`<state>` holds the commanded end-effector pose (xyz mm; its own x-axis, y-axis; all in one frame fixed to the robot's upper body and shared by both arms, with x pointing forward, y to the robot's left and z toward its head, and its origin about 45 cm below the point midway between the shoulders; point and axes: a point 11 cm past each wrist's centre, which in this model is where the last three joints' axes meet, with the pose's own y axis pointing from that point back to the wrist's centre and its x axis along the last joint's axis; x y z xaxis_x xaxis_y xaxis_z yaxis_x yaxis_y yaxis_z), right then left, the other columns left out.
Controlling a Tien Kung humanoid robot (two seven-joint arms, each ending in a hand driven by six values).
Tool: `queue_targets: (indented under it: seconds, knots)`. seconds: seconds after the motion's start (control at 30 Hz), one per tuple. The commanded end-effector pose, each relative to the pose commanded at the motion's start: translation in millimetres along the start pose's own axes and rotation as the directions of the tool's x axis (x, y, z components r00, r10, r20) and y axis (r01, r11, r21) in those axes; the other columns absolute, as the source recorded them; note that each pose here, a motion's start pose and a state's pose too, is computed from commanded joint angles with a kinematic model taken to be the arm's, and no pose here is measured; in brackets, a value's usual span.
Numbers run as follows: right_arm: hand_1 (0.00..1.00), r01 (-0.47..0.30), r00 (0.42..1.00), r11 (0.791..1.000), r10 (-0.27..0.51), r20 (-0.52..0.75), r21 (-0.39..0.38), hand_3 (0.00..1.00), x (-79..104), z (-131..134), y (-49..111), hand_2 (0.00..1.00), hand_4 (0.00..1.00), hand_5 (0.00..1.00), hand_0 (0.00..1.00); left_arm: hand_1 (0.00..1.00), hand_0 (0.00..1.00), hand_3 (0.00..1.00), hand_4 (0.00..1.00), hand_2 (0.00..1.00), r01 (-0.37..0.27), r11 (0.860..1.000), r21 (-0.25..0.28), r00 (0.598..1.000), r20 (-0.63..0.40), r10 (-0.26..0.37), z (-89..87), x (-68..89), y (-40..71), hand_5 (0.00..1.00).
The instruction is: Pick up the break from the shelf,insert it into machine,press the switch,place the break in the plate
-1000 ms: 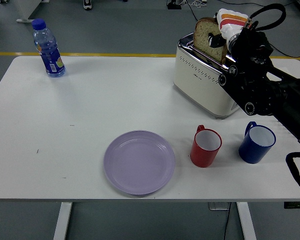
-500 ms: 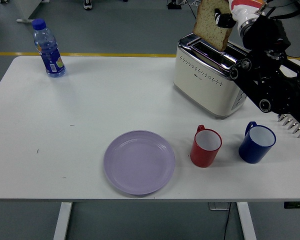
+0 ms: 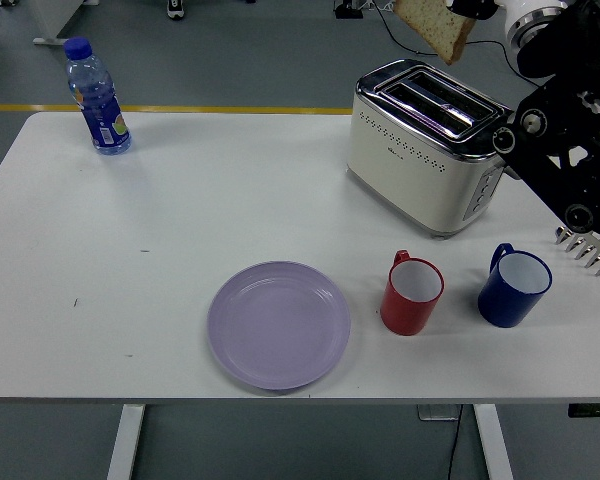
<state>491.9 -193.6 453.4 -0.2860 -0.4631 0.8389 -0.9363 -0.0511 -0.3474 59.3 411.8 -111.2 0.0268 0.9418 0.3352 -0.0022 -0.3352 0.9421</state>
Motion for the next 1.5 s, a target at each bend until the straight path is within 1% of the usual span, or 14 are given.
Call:
queue_targets:
  seconds: [0.07,0.23,0.33,0.43,0.5,0.57,0.7,0.77,0.83,0.93,0.97,1.07,1.23,1.5]
  knots:
    - [0.102,0.018,0.998,1.000,-0.019,0.062,0.012,0.407,4.6,-4.6,6.7,0.254,0.453,0.002,0.075,0.725,0.691,0.568,0.301,0.725,0.001,1.000,0.000,1.000,0.000,-0.001,0.0,-0.3,0.0,0.890]
    - [0.102,0.068,0.973,0.996,-0.080,0.218,0.063,0.407,15.6,-19.6,26.4,0.254,0.453,0.002,0.075,0.725,0.691,0.568,0.301,0.725,0.003,1.000,-0.004,1.000,-0.001,-0.003,1.9,-1.4,0.3,0.890]
    - [0.085,0.090,0.960,0.993,-0.108,0.258,0.080,0.386,16.7,-24.1,33.4,0.229,0.435,0.002,0.062,0.723,0.690,0.568,0.301,0.724,0.004,1.000,-0.004,1.000,-0.004,-0.004,2.2,-1.9,0.4,0.894]
    - [0.085,0.160,0.918,0.982,-0.186,0.350,0.103,0.386,8.0,-30.1,45.4,0.229,0.435,0.002,0.062,0.723,0.690,0.568,0.301,0.724,0.006,1.000,-0.003,1.000,-0.004,-0.006,1.4,-2.3,0.2,0.894]
    - [0.060,0.211,0.875,0.970,-0.243,0.419,0.121,0.380,-1.8,-34.5,52.9,0.212,0.391,0.002,0.058,0.722,0.690,0.567,0.301,0.724,0.008,1.000,-0.003,1.000,-0.004,-0.008,1.2,-3.9,0.3,0.893]
    - [0.060,0.274,0.822,0.951,-0.308,0.479,0.141,0.380,-15.1,-39.0,62.7,0.212,0.391,0.002,0.058,0.722,0.690,0.567,0.301,0.724,0.010,1.000,-0.003,1.000,-0.001,-0.010,1.5,-5.1,0.4,0.893]
    - [0.058,0.427,0.693,0.885,-0.451,0.563,0.184,0.379,-48.8,-45.5,89.2,0.217,0.389,0.002,0.052,0.721,0.690,0.566,0.299,0.724,0.013,1.000,-0.006,1.000,-0.002,-0.013,1.8,-6.3,0.4,0.895]
    - [0.058,0.456,0.659,0.869,-0.475,0.583,0.192,0.379,-54.8,-46.6,94.2,0.217,0.389,0.002,0.052,0.721,0.690,0.566,0.299,0.724,0.014,1.000,-0.006,1.000,-0.003,-0.014,1.9,-6.5,0.4,0.895]
    - [0.058,0.504,0.619,0.839,-0.517,0.591,0.207,0.379,-66.8,-48.0,106.0,0.217,0.389,0.002,0.052,0.721,0.690,0.566,0.299,0.724,0.014,1.000,-0.008,1.000,-0.001,-0.014,2.7,-7.0,0.6,0.895]
    - [0.063,0.578,0.555,0.786,-0.576,0.600,0.220,0.381,-86.4,-46.7,125.3,0.219,0.393,0.002,0.053,0.722,0.689,0.567,0.298,0.724,0.015,1.000,-0.013,1.000,-0.006,-0.016,3.9,-8.1,0.7,0.895]
    - [0.063,0.591,0.544,0.776,-0.585,0.601,0.220,0.381,-90.1,-45.9,128.8,0.219,0.393,0.002,0.053,0.722,0.689,0.567,0.298,0.724,0.016,1.000,-0.015,1.000,-0.007,-0.016,4.2,-8.3,0.8,0.895]
    - [0.056,0.661,0.478,0.718,-0.628,0.614,0.218,0.381,-110.7,-42.4,147.2,0.218,0.387,0.002,0.048,0.720,0.688,0.567,0.298,0.723,0.018,1.000,-0.021,1.000,-0.008,-0.018,6.2,-9.0,1.1,0.899]
    - [0.056,0.712,0.432,0.675,-0.640,0.636,0.196,0.381,-129.1,-33.8,161.6,0.218,0.387,0.002,0.048,0.720,0.688,0.567,0.298,0.723,0.017,1.000,-0.024,1.000,-0.012,-0.018,7.3,-9.4,1.2,0.899]
    - [0.047,0.759,0.376,0.628,-0.636,0.674,0.169,0.375,-157.1,-27.1,182.1,0.211,0.384,0.002,0.048,0.721,0.687,0.566,0.300,0.723,0.018,1.000,-0.021,1.000,-0.010,-0.018,5.9,-10.8,1.1,0.904]
